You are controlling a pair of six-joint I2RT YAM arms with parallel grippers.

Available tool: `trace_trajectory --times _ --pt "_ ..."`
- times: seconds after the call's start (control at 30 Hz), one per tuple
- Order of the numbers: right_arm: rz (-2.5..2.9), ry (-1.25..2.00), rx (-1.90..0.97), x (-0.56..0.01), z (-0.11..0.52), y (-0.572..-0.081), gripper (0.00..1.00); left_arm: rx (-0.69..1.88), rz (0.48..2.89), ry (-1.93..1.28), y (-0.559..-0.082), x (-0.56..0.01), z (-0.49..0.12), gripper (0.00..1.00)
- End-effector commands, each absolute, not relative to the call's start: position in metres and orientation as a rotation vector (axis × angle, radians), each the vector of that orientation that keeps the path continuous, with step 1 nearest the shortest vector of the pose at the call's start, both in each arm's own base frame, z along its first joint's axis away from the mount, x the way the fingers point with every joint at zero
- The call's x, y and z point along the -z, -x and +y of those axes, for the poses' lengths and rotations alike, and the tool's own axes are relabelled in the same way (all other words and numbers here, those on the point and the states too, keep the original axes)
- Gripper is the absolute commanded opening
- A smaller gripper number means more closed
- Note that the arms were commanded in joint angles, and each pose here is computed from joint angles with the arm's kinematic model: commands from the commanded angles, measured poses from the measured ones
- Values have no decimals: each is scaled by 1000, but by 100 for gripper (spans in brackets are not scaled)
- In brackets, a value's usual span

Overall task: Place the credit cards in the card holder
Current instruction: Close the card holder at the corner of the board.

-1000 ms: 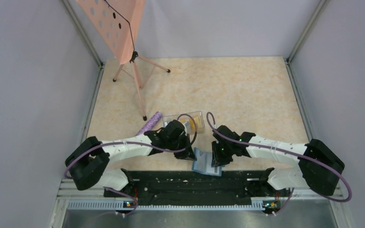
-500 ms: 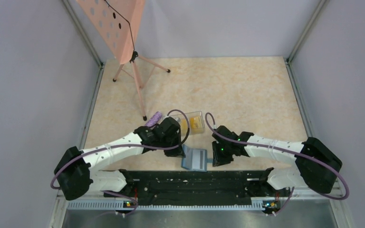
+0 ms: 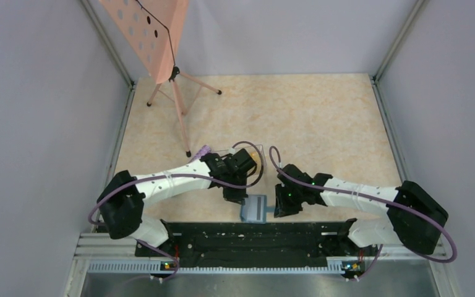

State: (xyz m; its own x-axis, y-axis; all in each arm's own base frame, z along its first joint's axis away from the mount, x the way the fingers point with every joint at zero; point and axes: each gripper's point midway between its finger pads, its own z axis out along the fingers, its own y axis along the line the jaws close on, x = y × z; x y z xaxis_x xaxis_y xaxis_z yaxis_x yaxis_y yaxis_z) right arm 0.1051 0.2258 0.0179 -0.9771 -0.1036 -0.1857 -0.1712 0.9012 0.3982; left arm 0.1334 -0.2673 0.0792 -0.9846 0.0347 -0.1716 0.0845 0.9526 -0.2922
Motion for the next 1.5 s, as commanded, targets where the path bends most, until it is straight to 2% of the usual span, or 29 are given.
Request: trace_trajectory --times 0.0,0.07,0.13,0.4,0.77,1.07,1.17,1.37,1.47 --pt "2851 190 -713 -35 233 -105 26 429 2919 -154 -136 -88 -286 12" --pt "2828 184 -751 -42 236 -106 27 483 2921 -177 -134 -88 -299 25" --pt "2804 169 -792 -51 238 -106 30 533 2923 -188 -132 -88 -310 31" --pt "2712 77 -954 -83 246 -108 34 795 2900 -203 -127 -93 -348 46" --pt "2679 53 -992 -96 238 -111 35 1108 2878 -97 -114 -77 -372 51" --pt "2623 91 -1042 -114 245 -121 38 1330 2649 -28 -126 -99 -371 51" --pt "2611 112 -1055 -117 249 -126 38 1309 2578 -29 -131 -111 -359 50" --pt "2571 139 -1084 -127 259 -141 39 1052 2427 38 -152 -137 -303 50" --pt "2568 160 -1096 -129 266 -147 39 926 2358 97 -160 -145 -269 58"
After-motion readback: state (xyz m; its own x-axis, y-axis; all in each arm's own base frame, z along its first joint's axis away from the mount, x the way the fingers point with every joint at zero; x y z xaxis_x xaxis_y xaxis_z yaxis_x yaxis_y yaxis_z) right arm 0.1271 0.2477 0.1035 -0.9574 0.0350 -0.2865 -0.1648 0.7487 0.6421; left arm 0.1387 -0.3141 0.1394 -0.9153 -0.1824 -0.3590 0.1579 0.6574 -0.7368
